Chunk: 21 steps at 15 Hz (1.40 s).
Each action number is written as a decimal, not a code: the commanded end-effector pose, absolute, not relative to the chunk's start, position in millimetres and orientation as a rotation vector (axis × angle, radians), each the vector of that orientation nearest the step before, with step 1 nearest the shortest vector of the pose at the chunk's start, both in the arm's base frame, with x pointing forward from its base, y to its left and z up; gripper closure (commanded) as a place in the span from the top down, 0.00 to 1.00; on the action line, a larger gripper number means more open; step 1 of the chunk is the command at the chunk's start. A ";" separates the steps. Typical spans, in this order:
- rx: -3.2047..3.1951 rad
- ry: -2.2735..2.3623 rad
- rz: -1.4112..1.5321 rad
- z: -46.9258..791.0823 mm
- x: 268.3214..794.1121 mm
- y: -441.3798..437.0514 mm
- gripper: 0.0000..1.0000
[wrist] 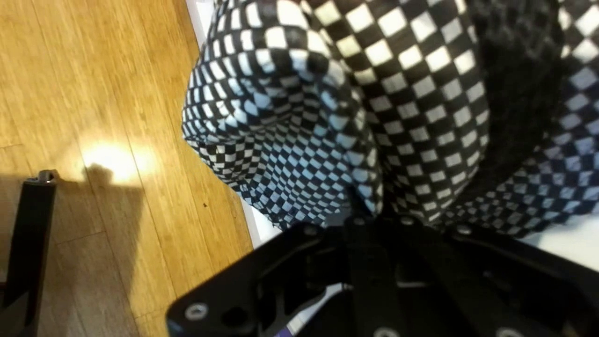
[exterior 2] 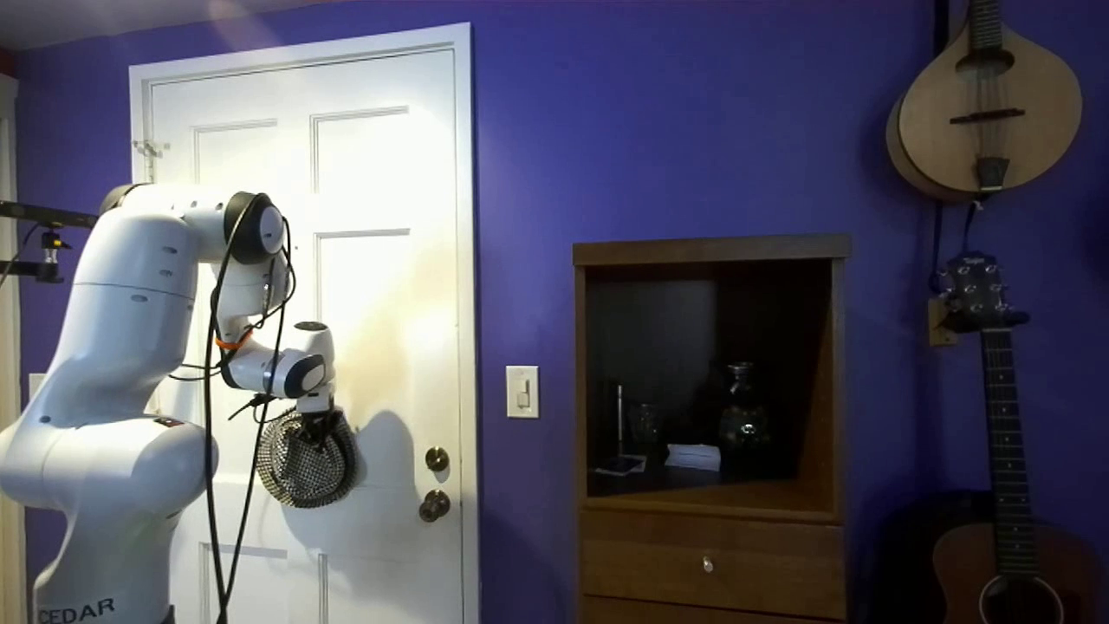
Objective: Take the hat off of the top of the cabinet and hang it on the door
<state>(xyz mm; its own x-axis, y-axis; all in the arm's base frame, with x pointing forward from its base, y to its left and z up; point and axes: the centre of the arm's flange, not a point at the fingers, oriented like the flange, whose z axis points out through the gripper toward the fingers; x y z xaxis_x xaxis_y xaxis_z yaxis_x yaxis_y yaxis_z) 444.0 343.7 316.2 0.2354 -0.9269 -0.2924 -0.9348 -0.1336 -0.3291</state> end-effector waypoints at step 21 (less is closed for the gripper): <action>-2.140 1.792 0.097 275.6 478.8 364.8 0.01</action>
<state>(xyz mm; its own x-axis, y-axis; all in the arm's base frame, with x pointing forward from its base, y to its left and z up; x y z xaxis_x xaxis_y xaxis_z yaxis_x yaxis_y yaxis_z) 470.4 357.2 270.2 0.1923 -0.9411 -0.2781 -0.9691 -0.1375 -0.2047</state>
